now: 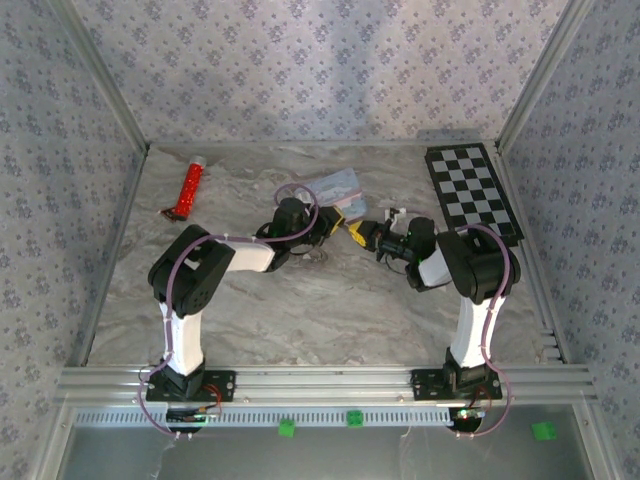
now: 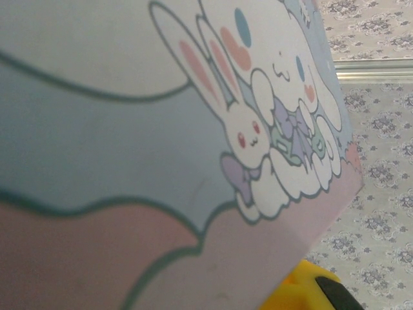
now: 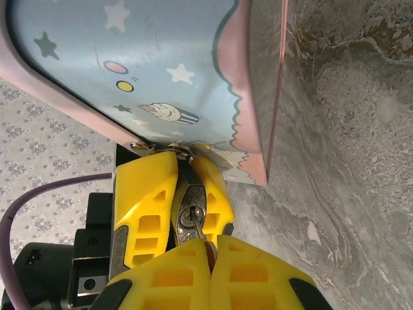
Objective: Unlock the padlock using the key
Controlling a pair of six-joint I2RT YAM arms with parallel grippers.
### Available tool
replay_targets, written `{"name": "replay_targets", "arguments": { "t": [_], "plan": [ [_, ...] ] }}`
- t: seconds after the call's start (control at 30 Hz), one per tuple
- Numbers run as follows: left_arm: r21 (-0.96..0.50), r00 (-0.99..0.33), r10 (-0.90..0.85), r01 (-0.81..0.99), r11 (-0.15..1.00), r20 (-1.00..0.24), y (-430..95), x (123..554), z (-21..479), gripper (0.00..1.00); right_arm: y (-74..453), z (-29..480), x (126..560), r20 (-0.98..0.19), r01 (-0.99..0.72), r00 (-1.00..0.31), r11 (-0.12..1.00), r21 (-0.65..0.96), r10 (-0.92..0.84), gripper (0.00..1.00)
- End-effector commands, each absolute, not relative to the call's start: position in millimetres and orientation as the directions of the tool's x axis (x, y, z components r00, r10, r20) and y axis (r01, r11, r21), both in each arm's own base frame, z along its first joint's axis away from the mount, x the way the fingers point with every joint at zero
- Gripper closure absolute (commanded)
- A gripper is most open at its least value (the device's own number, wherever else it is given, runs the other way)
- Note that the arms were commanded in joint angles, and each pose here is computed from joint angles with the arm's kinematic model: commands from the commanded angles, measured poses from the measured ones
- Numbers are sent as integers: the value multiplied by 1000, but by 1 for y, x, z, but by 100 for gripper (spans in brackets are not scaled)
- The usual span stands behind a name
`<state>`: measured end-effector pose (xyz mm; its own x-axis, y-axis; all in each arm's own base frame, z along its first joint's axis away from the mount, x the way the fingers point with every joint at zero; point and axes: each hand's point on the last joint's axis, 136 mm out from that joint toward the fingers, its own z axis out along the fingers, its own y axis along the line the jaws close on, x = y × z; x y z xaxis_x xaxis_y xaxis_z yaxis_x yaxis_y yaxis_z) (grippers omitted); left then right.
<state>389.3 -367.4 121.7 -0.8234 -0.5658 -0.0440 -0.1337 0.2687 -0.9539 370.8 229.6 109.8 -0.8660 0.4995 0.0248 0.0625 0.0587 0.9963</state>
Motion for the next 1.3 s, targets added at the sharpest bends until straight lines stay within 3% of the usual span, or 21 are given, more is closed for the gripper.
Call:
{"name": "replay_targets", "arguments": {
  "t": [0.0, 0.5, 1.27],
  "plan": [
    [-982, -945, -325, -27, 186, -35, -419, 328, 155, 99, 227, 129, 380, -22, -1, -835, 39, 999, 550, 97],
    [-980, -935, -354, -44, 193, -28, -412, 329, 150, 99, 220, 126, 379, -21, 12, -811, 51, 999, 585, 88],
    [-980, -928, -371, -53, 192, -23, -409, 335, 148, 99, 262, 142, 356, -55, -36, -865, 48, 998, 498, 97]
  ]
}}
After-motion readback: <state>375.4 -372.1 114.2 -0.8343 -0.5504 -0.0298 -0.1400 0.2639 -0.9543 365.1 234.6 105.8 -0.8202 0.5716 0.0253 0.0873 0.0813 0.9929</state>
